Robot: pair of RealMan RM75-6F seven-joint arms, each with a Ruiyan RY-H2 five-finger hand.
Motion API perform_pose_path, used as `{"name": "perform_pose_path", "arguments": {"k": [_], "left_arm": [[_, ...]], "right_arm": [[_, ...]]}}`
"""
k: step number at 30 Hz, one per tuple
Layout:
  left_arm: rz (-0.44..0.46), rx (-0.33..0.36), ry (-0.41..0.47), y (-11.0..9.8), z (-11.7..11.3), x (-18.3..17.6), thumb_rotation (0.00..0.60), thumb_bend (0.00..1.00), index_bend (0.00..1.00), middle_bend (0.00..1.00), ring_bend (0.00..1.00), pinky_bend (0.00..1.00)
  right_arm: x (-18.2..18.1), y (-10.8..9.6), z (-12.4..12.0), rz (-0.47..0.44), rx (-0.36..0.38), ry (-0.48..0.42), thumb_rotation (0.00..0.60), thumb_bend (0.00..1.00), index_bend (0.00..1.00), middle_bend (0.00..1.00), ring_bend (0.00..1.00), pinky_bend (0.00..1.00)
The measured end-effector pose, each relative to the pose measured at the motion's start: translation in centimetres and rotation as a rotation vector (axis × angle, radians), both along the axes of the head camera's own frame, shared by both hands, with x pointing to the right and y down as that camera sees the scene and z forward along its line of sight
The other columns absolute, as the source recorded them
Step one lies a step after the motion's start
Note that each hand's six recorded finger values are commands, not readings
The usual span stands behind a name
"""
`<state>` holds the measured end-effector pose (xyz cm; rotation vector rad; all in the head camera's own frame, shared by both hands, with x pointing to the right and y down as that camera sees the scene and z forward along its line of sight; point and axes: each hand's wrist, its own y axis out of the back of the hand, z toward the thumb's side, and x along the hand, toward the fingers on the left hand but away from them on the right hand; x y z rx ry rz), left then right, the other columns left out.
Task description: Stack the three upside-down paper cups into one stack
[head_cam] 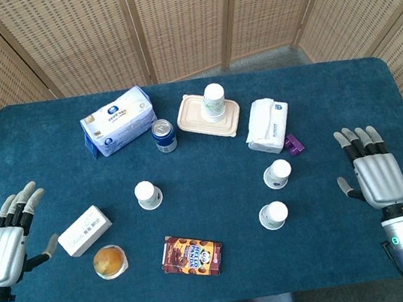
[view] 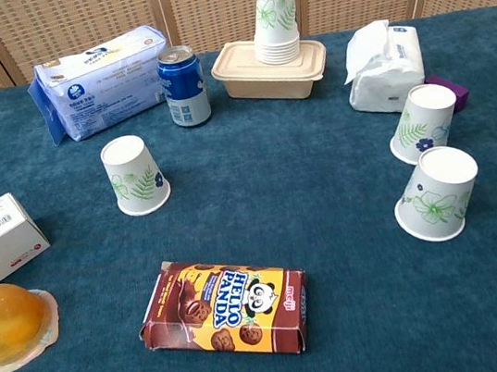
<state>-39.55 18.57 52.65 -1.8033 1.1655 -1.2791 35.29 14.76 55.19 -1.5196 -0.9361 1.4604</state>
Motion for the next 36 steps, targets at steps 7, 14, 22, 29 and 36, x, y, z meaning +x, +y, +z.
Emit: {"name": "perform_pose_path", "arguments": {"k": [7, 14, 22, 29, 36], "left_arm": [[0.003, 0.007, 0.005, 0.0, -0.1, 0.1, 0.6, 0.41, 0.03, 0.0, 0.0, 0.01], [0.008, 0.011, 0.009, 0.0, -0.3, 0.2, 0.6, 0.41, 0.03, 0.0, 0.0, 0.01], [0.009, 0.01, 0.012, 0.0, -0.3, 0.2, 0.6, 0.41, 0.03, 0.0, 0.0, 0.01], [0.018, 0.013, 0.015, -0.1, -0.4, 0.5, 0.6, 0.41, 0.03, 0.0, 0.0, 0.01], [0.02, 0.023, 0.017, -0.2, -0.7, 0.5, 0.6, 0.41, 0.03, 0.0, 0.0, 0.01]], "right_arm": [[-0.2, 0.0, 0.0, -0.004, 0.0, -0.018, 0.539, 0.37, 0.0, 0.06, 0.0, 0.02], [-0.4, 0.3, -0.2, -0.012, -0.002, -0.041, 0.54, 0.37, 0.0, 0.06, 0.0, 0.02], [-0.9, 0.4, 0.0, -0.025, -0.014, -0.066, 0.541, 0.37, 0.0, 0.06, 0.0, 0.03], [-2.6, 0.4, 1.0, -0.081, -0.051, -0.104, 0.568, 0.37, 0.0, 0.07, 0.0, 0.06], [-5.3, -0.6, 2.5, -0.154, -0.091, -0.157, 0.6, 0.37, 0.0, 0.08, 0.0, 0.11]]}}
